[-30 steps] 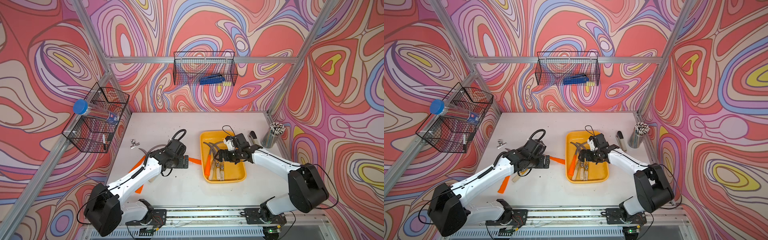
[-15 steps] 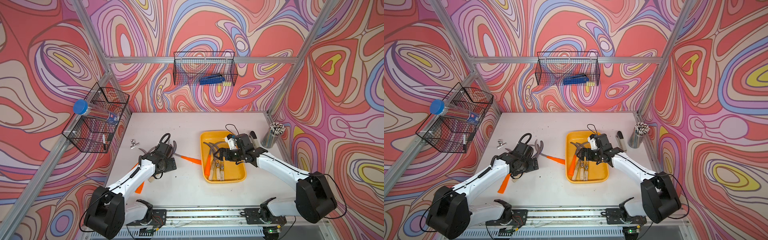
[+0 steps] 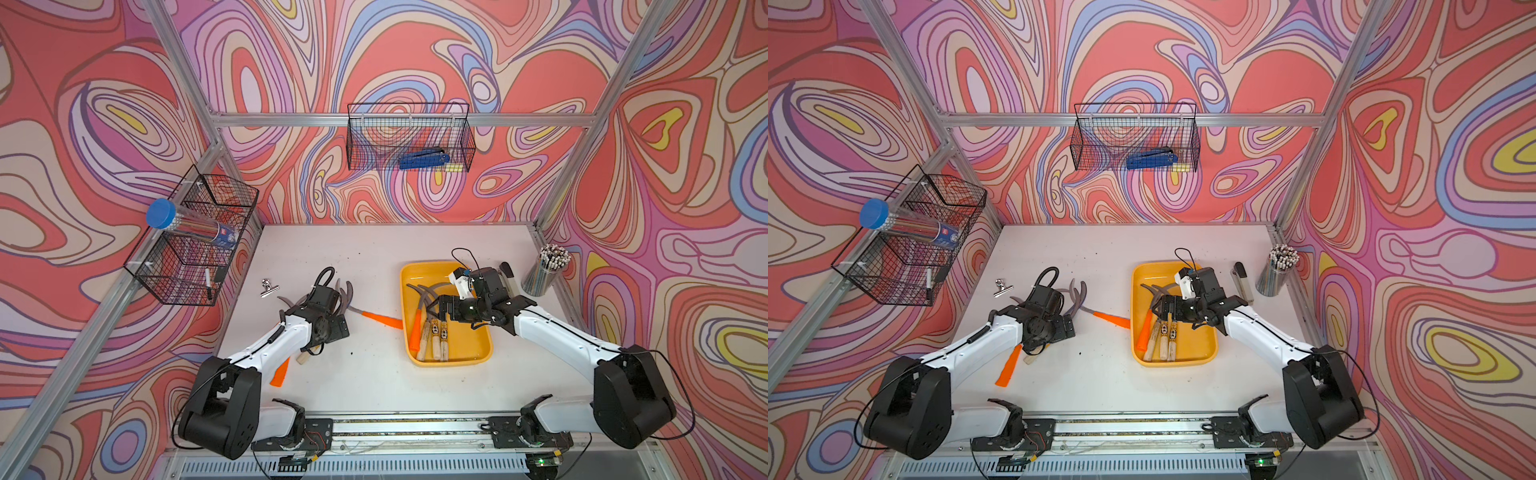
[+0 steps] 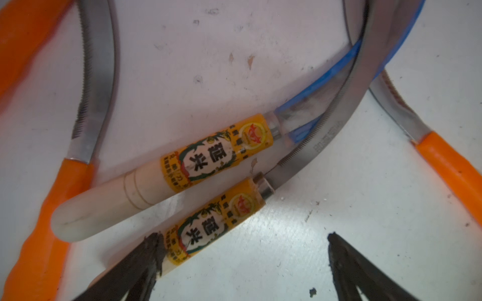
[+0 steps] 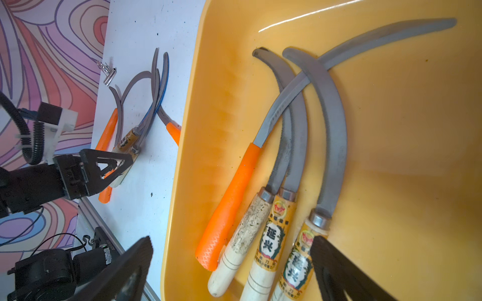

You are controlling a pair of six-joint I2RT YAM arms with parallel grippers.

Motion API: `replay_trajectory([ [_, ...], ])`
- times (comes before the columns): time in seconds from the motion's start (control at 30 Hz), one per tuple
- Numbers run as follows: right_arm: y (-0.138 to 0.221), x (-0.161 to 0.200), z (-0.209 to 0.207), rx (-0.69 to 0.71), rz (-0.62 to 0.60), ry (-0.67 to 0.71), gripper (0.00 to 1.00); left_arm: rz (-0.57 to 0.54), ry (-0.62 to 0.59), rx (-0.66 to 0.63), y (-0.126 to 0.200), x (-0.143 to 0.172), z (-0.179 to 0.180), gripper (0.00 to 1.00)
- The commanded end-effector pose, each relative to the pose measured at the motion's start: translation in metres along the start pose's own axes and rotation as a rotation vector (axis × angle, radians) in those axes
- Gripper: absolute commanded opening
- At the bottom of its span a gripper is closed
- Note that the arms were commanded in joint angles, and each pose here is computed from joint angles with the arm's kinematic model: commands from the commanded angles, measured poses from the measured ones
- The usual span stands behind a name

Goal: Put small sickles into storage boxes
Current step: Pick up the sickle at the center of the board.

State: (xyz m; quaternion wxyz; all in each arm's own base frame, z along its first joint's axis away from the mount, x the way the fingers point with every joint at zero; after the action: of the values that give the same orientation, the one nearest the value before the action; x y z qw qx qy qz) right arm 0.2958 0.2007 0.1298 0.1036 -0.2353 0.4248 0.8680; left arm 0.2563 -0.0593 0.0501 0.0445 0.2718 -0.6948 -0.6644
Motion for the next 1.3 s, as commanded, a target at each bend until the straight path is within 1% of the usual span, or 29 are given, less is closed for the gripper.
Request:
replay_trajectory([
  [0.0,0.001,-0.001,0.002,-0.019,-0.014,0.001,0.98,0.025,0.007,0.048,-0.009,0.002,-0.009,0.97],
  [0.2,0.001,-0.001,0.002,-0.018,-0.016,-0.002,0.98,0.078,0.011,0.063,-0.018,0.017,-0.008,0.96],
  [0.37,0.0,-0.004,0.003,-0.02,-0.021,-0.004,0.98,0.112,0.003,0.064,-0.017,0.031,-0.006,0.95],
  [0.6,-0.002,-0.007,0.003,-0.026,-0.024,-0.009,0.98,0.109,-0.129,0.019,-0.001,0.05,-0.017,0.94],
  [0.73,-0.004,-0.007,0.003,-0.029,-0.02,-0.011,0.98,0.143,-0.216,-0.011,0.005,0.06,-0.025,0.93],
  [0.93,-0.005,-0.007,0.003,-0.031,-0.019,-0.012,0.98,0.202,-0.281,-0.04,-0.002,0.081,-0.031,0.89],
  [1.07,-0.007,-0.005,0.002,-0.03,-0.016,-0.013,0.98,0.229,-0.352,-0.077,-0.005,0.095,-0.04,0.87],
  [1.17,-0.008,-0.005,0.001,-0.03,-0.012,-0.014,0.98,0.242,-0.394,-0.085,-0.006,0.103,-0.048,0.84],
  [1.27,-0.008,-0.004,0.0,-0.026,-0.012,-0.015,0.98,0.247,-0.421,-0.088,-0.006,0.109,-0.052,0.76],
])
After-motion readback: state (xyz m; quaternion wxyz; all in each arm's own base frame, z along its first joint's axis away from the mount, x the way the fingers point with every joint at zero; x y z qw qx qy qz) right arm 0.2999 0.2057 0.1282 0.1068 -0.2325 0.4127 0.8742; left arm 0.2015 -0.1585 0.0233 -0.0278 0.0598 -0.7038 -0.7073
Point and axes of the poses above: each gripper's point midway between its finger pads, its own y axis back along the fingers, its own z axis along the line the jaws close on, x = y × z, the point moved 1 cm from there along y, back along the fingers, and after that the axes turned 5 degrees about y, right-handed, at the moved point
